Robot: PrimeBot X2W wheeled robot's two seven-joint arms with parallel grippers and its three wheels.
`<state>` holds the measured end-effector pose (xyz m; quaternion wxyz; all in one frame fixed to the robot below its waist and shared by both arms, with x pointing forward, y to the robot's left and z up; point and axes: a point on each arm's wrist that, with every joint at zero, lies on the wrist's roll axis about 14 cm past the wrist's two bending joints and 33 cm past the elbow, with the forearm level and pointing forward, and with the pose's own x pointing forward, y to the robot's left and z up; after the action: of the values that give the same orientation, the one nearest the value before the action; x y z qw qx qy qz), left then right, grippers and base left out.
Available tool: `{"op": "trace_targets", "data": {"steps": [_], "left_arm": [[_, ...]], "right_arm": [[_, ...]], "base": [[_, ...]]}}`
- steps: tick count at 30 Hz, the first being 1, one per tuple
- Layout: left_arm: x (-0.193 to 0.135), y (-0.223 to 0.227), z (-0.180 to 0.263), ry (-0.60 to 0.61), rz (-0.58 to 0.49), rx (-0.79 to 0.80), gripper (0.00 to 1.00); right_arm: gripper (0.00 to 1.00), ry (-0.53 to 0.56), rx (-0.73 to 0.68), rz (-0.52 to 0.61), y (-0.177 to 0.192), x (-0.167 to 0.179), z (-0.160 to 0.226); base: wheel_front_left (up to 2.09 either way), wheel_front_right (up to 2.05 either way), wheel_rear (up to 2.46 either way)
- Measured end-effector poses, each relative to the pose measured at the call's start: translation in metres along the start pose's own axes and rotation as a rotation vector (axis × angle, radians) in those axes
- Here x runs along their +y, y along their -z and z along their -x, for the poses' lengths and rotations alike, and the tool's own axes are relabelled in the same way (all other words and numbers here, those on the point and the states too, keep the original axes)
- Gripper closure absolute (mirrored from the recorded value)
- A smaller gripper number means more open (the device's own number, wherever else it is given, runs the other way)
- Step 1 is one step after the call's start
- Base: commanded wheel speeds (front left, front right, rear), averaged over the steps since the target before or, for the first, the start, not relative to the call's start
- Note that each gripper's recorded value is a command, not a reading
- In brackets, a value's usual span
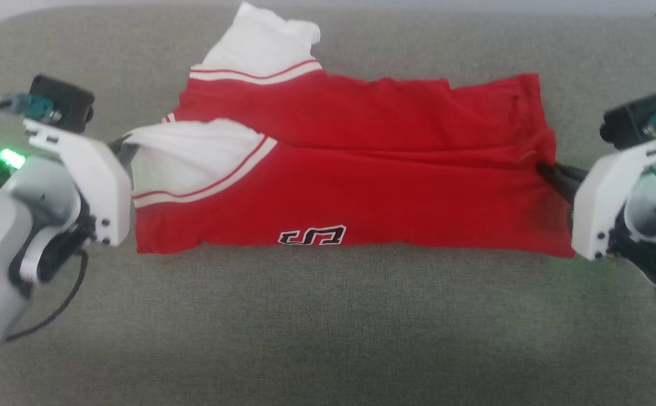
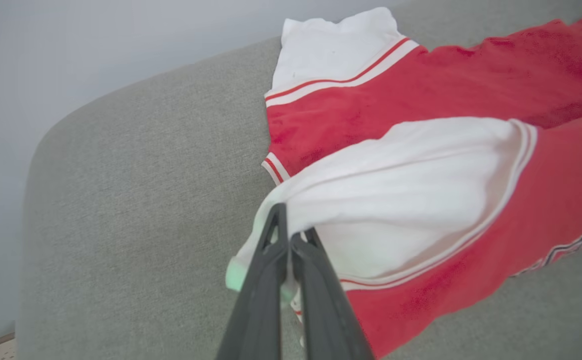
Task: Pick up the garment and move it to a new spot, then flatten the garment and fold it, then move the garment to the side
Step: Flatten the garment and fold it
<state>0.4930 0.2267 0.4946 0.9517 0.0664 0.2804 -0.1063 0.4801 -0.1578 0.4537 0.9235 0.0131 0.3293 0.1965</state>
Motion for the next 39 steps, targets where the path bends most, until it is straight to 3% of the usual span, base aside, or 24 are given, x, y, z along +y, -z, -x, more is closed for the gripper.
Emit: {"op": "trace_targets", "data": {"steps": [11, 12, 14, 15, 16, 17, 22, 32, 39], "left_arm": [[-0.005, 0.06, -0.07, 0.043, 0.072, 0.218, 1.0], [-0.006, 0.065, -0.072, 0.046, 0.081, 0.237, 0.92], [-0.005, 0.072, -0.075, 0.053, 0.092, 0.271, 0.68], [-0.004, 0.073, -0.076, 0.054, 0.109, 0.277, 0.61], [-0.004, 0.072, -0.077, 0.054, 0.126, 0.278, 0.3], [-0.003, 0.071, -0.077, 0.054, 0.141, 0.276, 0.0], [0.002, 0.062, -0.071, 0.052, 0.186, 0.265, 0.0], [0.016, 0.055, -0.04, 0.021, 0.164, 0.272, 0.0], [-0.002, 0.081, -0.024, 0.036, 0.21, 0.346, 0.0]], "right_arm": [[1.0, 0.019, 0.112, -0.026, 0.026, -0.013, -0.058], [0.94, 0.019, 0.112, -0.023, 0.025, -0.013, -0.061], [0.64, 0.02, 0.112, -0.01, 0.023, -0.013, -0.064], [0.53, 0.022, 0.109, -0.01, 0.022, -0.013, -0.064], [0.2, 0.019, 0.102, -0.013, 0.02, -0.013, -0.065], [0.0, 0.018, 0.086, -0.007, 0.017, -0.012, -0.065], [0.0, 0.03, -0.004, 0.003, -0.004, -0.017, -0.057], [0.0, 0.066, -0.275, -0.02, -0.047, -0.023, -0.021], [0.0, 0.128, -0.47, -0.047, -0.055, -0.025, 0.009]], "base": [[0.0, 0.0, 0.0], [0.0, 0.0, 0.0], [0.0, 0.0, 0.0], [0.0, 0.0, 0.0], [0.0, 0.0, 0.0], [0.0, 0.0, 0.0], [0.0, 0.0, 0.0], [0.0, 0.0, 0.0], [0.0, 0.0, 0.0]]}}
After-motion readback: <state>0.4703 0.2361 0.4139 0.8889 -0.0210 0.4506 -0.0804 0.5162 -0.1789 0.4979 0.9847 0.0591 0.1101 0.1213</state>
